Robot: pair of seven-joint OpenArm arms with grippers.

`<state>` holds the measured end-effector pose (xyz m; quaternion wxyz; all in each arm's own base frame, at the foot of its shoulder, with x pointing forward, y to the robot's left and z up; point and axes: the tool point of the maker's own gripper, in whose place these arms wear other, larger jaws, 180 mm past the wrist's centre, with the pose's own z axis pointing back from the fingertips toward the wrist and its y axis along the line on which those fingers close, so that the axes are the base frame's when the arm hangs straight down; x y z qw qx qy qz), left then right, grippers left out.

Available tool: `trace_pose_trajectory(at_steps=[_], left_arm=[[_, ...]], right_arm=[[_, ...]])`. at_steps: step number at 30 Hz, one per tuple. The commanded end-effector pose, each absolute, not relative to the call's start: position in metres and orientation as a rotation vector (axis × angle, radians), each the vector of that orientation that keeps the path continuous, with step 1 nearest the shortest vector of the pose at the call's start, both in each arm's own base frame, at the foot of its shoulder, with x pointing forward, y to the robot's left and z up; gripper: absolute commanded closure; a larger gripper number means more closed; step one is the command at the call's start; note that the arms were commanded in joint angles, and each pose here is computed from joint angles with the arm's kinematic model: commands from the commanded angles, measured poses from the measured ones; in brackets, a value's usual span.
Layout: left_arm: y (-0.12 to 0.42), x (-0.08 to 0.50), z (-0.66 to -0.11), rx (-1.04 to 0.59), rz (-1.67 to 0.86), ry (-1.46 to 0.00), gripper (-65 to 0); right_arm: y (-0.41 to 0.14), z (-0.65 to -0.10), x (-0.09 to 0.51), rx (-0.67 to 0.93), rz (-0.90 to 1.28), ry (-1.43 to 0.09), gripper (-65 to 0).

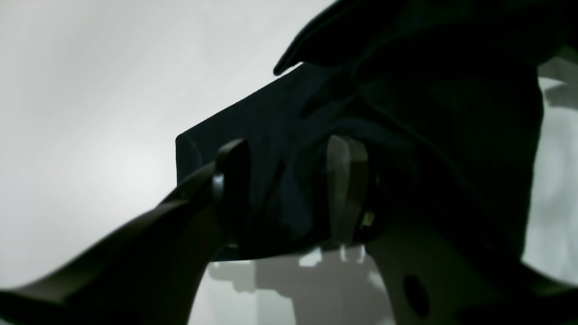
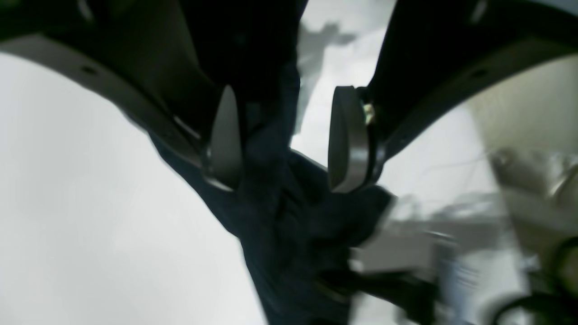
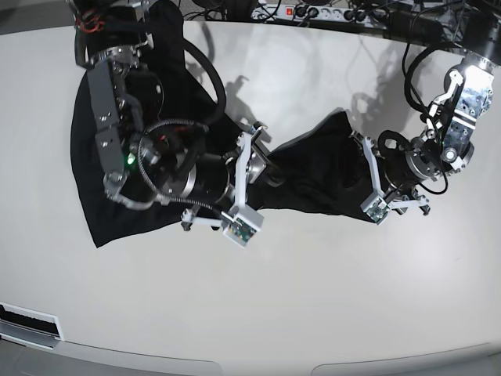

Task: Layout the t-shirt on the table in an organized manner, then fold the t-shirt properly
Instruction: 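Pull the held shirt apart with both grippers to stretch it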

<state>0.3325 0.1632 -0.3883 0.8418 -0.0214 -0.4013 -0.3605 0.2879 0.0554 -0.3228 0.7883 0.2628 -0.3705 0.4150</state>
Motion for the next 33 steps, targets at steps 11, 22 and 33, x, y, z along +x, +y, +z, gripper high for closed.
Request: trace_pose_trajectory(at_steps=[11,22,33], left_arm=[[0.165,0.342,-0.374,-0.039,-0.760,-0.891,-28.6],[0.170,0.342,-0.374,-0.022,-0.767,-0.886,-28.6],[0.184,0.344,-0.370,0.009,-0.783,-0.881,-28.6]], right_arm=[[0.076,-0.371,0.317,0.579,0.753,-0.726,-40.5],[0.099,-0.341,0.292,0.797,0.844,-0.593,0.0],[0.107,-0.285,0.202,1.120,0.902,-0.577,0.0]])
